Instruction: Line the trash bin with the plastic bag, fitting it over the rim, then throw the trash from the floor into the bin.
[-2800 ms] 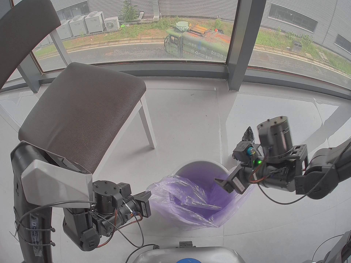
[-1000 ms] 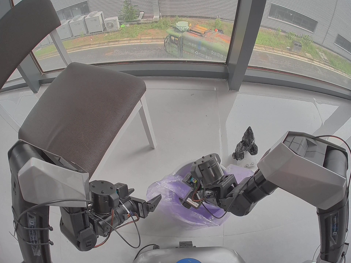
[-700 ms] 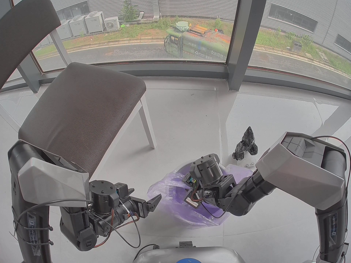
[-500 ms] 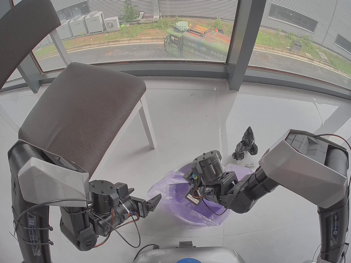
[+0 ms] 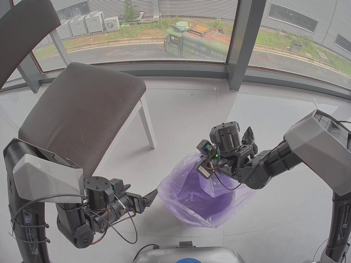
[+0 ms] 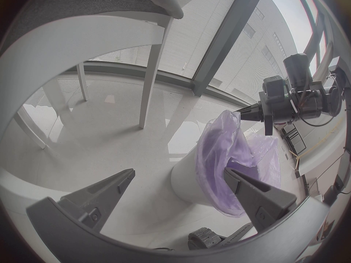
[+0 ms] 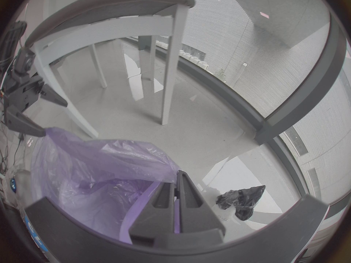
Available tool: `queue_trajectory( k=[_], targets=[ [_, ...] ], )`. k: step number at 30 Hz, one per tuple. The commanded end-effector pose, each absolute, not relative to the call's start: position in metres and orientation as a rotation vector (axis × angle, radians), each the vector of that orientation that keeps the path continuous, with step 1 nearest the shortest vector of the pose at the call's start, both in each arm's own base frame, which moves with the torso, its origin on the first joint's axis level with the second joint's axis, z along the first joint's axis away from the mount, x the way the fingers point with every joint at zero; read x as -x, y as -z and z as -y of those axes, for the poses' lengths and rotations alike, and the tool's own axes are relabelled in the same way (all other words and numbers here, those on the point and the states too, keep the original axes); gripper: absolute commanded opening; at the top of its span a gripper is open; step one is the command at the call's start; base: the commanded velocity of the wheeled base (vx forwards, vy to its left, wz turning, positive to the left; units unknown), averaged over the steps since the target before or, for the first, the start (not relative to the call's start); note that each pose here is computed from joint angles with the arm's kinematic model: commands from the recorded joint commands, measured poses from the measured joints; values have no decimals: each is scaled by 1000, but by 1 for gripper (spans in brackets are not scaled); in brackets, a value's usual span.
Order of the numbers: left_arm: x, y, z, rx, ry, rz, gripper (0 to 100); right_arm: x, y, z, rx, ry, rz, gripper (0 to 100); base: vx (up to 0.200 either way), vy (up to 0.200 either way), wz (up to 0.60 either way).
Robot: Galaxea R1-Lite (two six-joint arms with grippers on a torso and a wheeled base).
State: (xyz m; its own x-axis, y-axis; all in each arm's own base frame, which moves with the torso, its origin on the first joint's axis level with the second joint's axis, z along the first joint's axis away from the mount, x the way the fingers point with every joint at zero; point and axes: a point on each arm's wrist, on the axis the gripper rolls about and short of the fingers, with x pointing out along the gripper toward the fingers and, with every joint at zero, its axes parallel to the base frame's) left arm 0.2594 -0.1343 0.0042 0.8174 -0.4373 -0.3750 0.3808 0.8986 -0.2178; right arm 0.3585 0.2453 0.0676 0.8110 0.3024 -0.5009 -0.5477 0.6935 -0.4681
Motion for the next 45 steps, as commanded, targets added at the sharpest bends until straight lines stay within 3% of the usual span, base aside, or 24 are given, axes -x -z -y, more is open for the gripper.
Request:
queue_trajectory(
  k=[1,12,19,20,30,37,41,45],
  targets=[
    [-263,-11,129,149,425,-395,100,-368,-82,-243,625,-464,-363,0,0,0,0],
    [-264,-13,128,154,423,-385,100,-385,-114,-249,569,-403,-240,0,0,0,0],
    [-264,-12,129,153,424,-388,100,-394,-108,-258,549,-382,-184,0,0,0,0],
    [-264,-12,129,153,424,-388,100,-394,-108,-258,549,-382,-184,100,0,0,0],
    [-264,-11,129,153,425,-393,100,-366,-86,-267,583,-460,-243,100,0,0,0],
    [-265,-12,132,155,431,-385,100,-349,-122,-261,483,-505,-230,100,0,0,0],
    [-265,-14,134,155,438,-374,100,-334,-137,-250,382,-549,-322,100,0,0,0],
    [-266,-15,135,157,439,-370,100,-307,-138,-216,489,-564,-469,100,0,0,0]
  ],
)
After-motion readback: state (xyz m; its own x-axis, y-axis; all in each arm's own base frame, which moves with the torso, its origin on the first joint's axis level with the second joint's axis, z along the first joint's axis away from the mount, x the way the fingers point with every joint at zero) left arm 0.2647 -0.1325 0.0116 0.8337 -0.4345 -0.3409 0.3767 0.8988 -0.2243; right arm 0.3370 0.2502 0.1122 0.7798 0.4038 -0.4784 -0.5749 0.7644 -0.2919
